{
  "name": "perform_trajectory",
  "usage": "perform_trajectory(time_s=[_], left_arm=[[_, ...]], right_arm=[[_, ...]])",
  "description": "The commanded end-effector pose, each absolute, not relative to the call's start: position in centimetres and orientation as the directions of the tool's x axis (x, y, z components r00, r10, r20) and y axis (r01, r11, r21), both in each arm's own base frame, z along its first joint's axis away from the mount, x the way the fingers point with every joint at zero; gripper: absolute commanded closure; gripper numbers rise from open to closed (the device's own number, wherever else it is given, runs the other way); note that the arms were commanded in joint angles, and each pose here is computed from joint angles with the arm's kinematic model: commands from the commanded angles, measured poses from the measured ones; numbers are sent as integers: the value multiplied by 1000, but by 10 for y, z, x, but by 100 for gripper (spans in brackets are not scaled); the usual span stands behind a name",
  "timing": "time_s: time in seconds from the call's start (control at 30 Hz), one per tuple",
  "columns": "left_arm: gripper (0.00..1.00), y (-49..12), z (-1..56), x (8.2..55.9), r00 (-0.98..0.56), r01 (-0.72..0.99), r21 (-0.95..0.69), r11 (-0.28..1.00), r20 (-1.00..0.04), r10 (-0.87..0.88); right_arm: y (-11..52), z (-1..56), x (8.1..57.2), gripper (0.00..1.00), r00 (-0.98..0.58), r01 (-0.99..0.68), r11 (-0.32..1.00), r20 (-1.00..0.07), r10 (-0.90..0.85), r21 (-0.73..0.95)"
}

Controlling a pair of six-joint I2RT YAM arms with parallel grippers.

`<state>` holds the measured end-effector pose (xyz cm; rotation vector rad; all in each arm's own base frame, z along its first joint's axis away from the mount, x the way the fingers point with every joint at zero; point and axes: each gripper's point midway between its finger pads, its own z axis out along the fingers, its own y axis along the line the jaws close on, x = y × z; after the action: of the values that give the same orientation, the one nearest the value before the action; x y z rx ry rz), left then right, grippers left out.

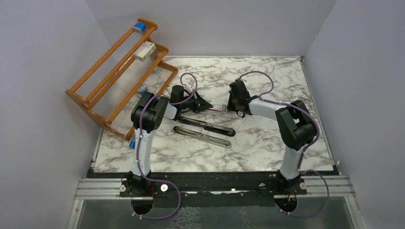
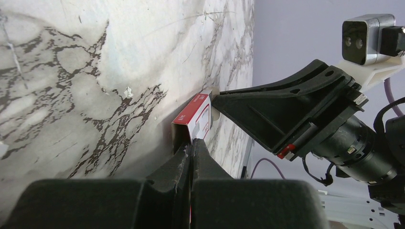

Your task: Load the staples into the stapler

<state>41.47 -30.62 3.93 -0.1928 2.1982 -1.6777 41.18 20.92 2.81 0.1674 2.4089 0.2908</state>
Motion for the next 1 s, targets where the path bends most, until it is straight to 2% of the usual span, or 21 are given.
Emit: perform_trajectory(time_s=[0.0,0.2,0.97], left_arm=[[100,-305,38,414,-924,135,-954,267,-218,-314],[100,-304,40,416,-922,137,-954,266,-221,-317],[100,-295,41,422,-915,146,-952,269,-233,-328]], right_arm=[[215,32,411,88,-755,14,962,-628,189,272],[221,30,409,99,-770,-12,958,-613,173,286],[156,24,404,99,-756,72,991,-642,129,114]])
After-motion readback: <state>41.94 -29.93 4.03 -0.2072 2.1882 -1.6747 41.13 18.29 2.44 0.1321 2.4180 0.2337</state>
